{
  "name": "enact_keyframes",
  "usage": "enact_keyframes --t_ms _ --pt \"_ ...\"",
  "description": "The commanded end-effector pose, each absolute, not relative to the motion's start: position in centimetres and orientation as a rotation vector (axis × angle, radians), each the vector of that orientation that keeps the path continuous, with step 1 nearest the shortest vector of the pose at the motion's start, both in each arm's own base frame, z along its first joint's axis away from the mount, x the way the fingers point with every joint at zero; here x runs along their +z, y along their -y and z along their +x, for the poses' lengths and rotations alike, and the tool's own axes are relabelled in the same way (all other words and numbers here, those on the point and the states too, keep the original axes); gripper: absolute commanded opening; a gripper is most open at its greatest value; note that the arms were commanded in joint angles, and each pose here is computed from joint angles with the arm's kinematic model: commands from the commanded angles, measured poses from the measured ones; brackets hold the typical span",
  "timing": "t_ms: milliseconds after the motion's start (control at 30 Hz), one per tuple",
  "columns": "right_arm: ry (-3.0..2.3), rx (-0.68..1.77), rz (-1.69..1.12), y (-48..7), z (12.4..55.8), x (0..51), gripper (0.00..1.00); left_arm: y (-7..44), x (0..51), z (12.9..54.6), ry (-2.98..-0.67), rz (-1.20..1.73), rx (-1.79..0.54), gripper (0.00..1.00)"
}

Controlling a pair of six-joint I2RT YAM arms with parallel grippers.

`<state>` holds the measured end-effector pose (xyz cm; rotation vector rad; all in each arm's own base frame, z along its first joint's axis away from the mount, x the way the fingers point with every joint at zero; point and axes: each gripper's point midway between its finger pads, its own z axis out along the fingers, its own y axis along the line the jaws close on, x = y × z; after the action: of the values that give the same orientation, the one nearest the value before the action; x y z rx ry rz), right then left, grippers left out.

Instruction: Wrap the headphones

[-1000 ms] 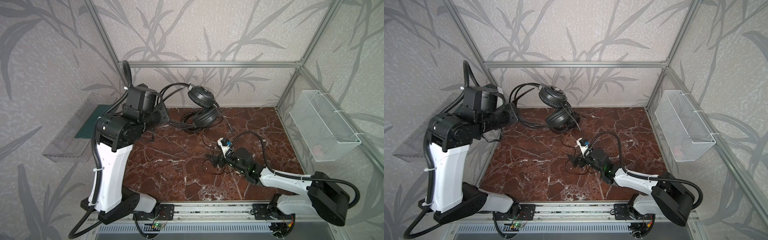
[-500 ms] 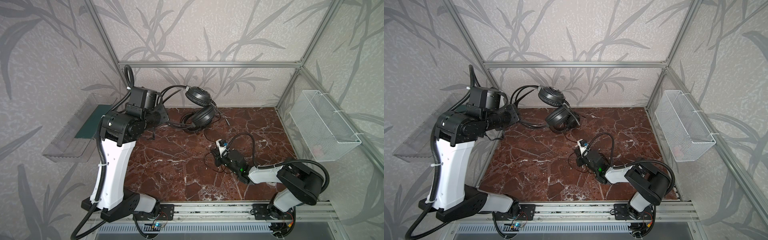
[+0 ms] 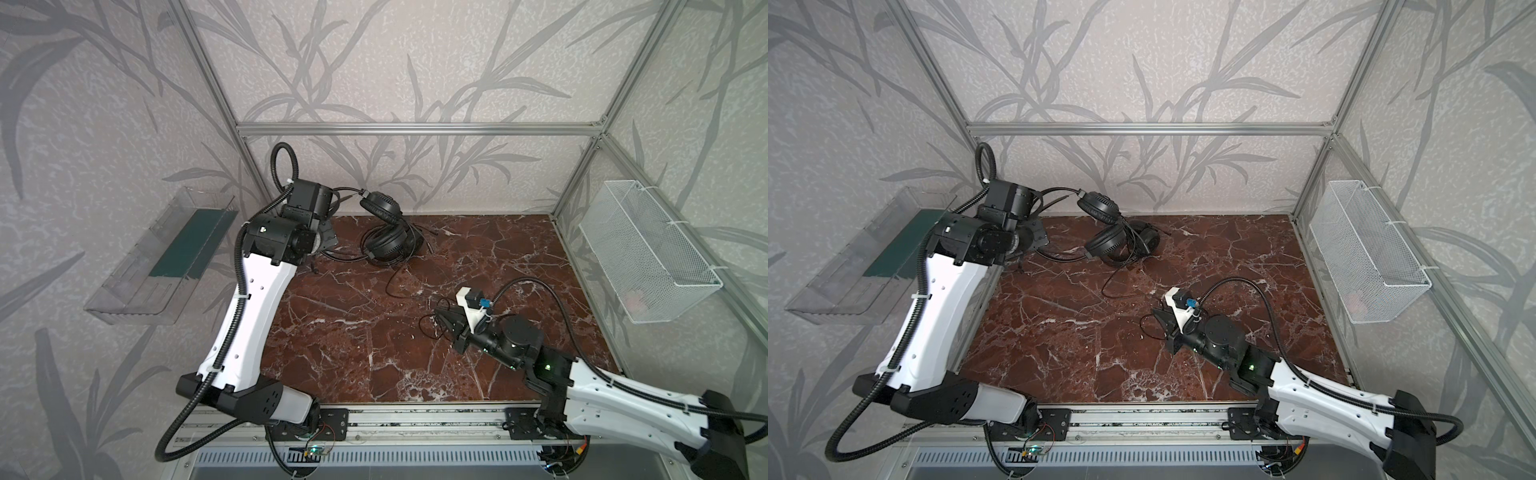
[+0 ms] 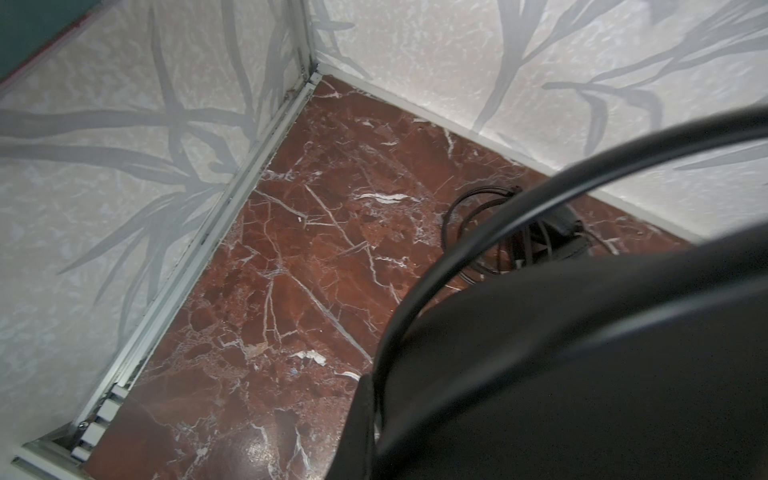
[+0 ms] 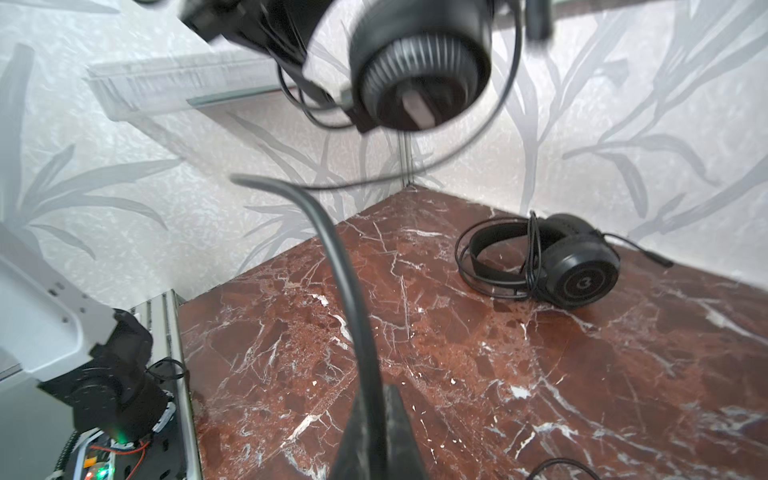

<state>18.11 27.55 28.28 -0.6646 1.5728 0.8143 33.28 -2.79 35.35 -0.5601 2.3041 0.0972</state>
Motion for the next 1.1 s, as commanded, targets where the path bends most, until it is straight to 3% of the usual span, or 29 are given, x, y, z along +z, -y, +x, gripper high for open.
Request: enact_keyframes --t_ms 0,200,567,700,1067 --pt "-1.624 0.732 -0.831 -26.1 16.0 27.7 0.00 1.9 35.8 34.9 -2.207 -0.572 0.154 0.00" --pt "-1.490 0.792 -1.042 -27.0 12.9 34.2 0.00 4.2 32.1 35.6 -2.295 -0.410 0.117 0.00" --pt "-1.338 0.352 -1.153 -28.4 17.5 44.3 0.00 9.4 27.5 30.8 -2.260 0.056 0.133 0.00" --pt "-1.352 0.249 -1.181 -28.1 20.7 44.9 0.00 9.1 28.5 28.1 -2.182 0.137 0.077 0.00" --pt "-1.307 0.285 -1.228 -29.5 24.3 48.0 0.00 5.7 32.4 22.0 -2.100 0.266 0.095 0.00"
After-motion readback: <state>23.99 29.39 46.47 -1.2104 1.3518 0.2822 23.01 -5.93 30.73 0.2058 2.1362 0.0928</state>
